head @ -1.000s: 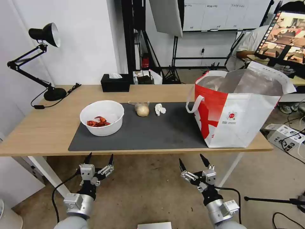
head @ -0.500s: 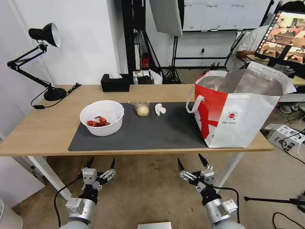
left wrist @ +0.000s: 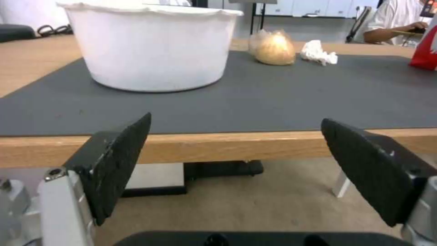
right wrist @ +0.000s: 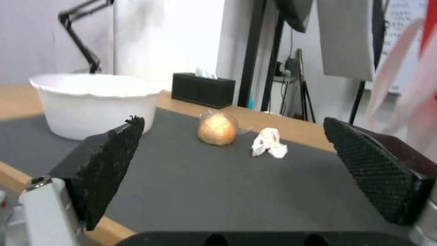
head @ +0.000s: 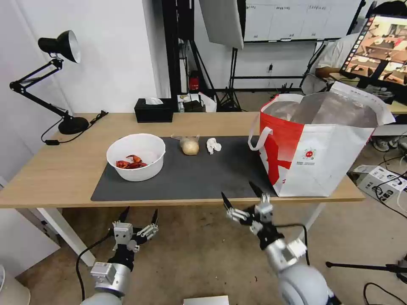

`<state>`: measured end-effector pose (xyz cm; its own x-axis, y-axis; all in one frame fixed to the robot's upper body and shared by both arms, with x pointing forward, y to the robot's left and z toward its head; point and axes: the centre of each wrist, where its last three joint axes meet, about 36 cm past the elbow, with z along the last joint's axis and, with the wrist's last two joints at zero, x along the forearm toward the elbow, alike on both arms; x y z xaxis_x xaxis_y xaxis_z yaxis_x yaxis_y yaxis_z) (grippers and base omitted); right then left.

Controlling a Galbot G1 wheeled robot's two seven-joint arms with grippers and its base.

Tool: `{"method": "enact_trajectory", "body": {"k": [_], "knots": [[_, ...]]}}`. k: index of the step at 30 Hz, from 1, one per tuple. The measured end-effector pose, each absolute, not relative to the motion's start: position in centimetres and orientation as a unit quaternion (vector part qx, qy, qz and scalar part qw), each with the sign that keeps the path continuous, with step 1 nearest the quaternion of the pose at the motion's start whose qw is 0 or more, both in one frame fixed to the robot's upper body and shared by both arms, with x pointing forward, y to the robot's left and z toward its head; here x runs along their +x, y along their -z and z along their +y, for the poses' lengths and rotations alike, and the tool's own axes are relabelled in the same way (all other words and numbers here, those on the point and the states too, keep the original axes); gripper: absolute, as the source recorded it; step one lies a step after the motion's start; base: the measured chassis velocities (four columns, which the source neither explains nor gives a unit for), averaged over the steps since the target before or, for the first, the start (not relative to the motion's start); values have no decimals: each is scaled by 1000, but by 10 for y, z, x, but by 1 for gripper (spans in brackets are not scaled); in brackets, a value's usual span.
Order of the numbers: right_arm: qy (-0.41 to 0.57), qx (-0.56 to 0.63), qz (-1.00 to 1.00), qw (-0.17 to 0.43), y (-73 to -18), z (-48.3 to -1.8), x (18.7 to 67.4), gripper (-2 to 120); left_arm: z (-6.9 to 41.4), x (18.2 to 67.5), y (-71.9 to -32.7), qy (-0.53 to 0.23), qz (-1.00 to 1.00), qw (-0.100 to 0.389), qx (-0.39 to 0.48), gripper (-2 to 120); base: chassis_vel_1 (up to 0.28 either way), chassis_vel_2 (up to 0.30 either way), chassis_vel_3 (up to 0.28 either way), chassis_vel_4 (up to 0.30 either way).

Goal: Pick up the trash from the table and place it into the takeout bag.

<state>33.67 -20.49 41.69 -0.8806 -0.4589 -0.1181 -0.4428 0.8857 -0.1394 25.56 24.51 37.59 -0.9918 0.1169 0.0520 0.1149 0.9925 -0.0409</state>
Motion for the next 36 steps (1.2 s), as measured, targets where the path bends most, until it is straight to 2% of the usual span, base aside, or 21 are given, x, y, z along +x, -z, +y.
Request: {"method": "enact_trajectory", "body": {"k": [11, 23, 36], "knots": [[111, -220, 967, 61, -439, -198, 395, 100, 243, 253, -383, -18, -998, 24, -57, 100, 0, 0, 0, 0], [35, -128, 990, -37, -456, -163, 421, 100, 236, 254, -381, -21, -997, 28, -63, 100, 0, 0, 0, 0], [-19, -87, 992, -89, -470, -162, 444, 100, 236, 252, -384, -17, -997, 26, -66, 100, 0, 0, 0, 0]]}}
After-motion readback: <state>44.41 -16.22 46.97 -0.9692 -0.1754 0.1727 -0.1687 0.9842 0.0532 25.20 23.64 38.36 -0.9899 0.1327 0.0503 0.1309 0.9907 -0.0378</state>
